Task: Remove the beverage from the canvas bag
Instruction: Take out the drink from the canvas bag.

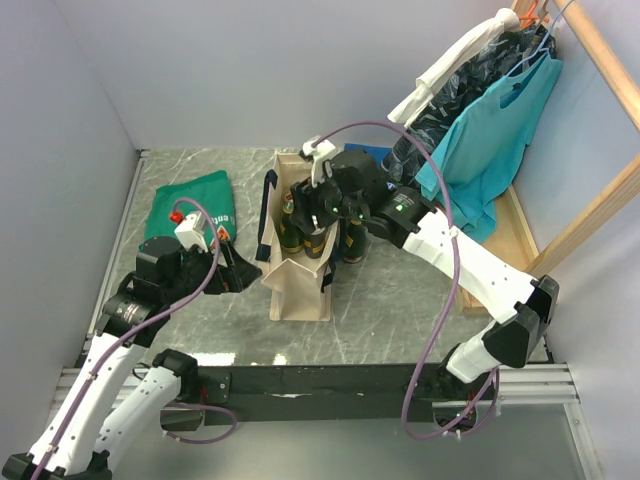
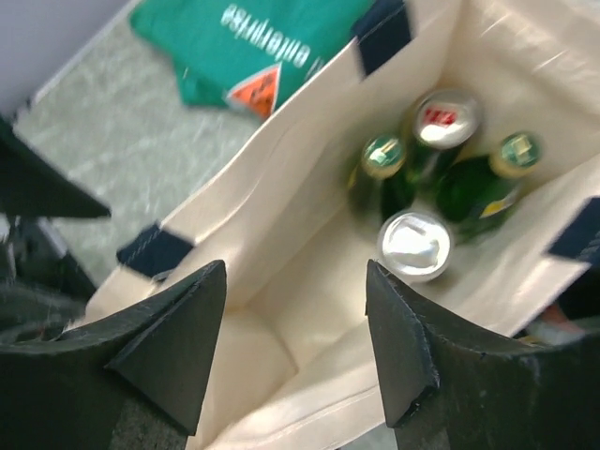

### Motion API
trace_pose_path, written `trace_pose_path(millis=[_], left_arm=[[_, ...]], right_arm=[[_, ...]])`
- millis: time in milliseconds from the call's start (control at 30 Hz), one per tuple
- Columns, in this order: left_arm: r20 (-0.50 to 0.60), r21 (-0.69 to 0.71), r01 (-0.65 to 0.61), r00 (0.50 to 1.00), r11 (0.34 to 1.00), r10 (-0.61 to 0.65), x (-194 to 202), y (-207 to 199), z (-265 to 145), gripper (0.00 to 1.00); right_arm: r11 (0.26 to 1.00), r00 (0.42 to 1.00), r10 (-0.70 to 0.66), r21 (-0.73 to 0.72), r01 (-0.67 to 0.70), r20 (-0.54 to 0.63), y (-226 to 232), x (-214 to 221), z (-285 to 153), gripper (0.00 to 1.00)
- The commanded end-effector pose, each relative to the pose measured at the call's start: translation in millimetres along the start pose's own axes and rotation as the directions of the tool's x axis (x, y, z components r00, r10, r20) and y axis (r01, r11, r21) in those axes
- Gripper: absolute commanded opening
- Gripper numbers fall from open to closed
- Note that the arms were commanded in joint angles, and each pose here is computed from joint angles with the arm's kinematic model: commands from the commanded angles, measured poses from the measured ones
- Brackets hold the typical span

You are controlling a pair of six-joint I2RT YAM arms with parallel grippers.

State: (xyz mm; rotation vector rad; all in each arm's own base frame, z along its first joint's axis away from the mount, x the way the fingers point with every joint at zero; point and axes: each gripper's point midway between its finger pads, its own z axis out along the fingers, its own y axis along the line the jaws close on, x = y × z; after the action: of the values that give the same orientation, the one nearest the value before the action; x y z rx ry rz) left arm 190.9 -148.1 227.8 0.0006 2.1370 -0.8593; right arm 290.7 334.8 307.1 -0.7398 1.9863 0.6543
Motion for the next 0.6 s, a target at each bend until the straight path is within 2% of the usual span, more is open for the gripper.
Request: trace_pose_path(millis=[0, 200, 400, 533, 567], left_arm=[[0.031, 0.016, -0.022, 0.999, 1.000, 0.021, -7, -2, 1, 1.00], [0.031, 0.009, -0.016, 0.999, 1.000, 0.016, -8, 0, 2, 1.00], [0.037, 0.010, -0.018, 0.999, 1.000, 0.018, -9, -1, 1, 1.00], [0.073, 0.035, -0.057, 0.996, 0.998, 0.054, -18, -9, -8, 1.00], [0.103, 0.055, -0.085, 0.992, 0.995, 0.079, -26, -17, -14, 0.97]], right_arm=[[0.996, 0.995, -0.041, -0.079, 0.034, -0.086, 24, 22, -10, 0.65], [0.980, 0.964, -0.141, -0.169, 0.104, -0.225, 55, 68, -24, 0.64], [0.981, 0.928, -0.142, -0.175, 0.085, -0.345, 58, 104, -34, 0.64], [0.984, 0.931, -0.140, -0.155, 0.092, -0.338, 53, 105, -39, 0.64], [0.983, 0.932, -0.143, -0.155, 0.095, -0.332, 54, 103, -39, 0.64]])
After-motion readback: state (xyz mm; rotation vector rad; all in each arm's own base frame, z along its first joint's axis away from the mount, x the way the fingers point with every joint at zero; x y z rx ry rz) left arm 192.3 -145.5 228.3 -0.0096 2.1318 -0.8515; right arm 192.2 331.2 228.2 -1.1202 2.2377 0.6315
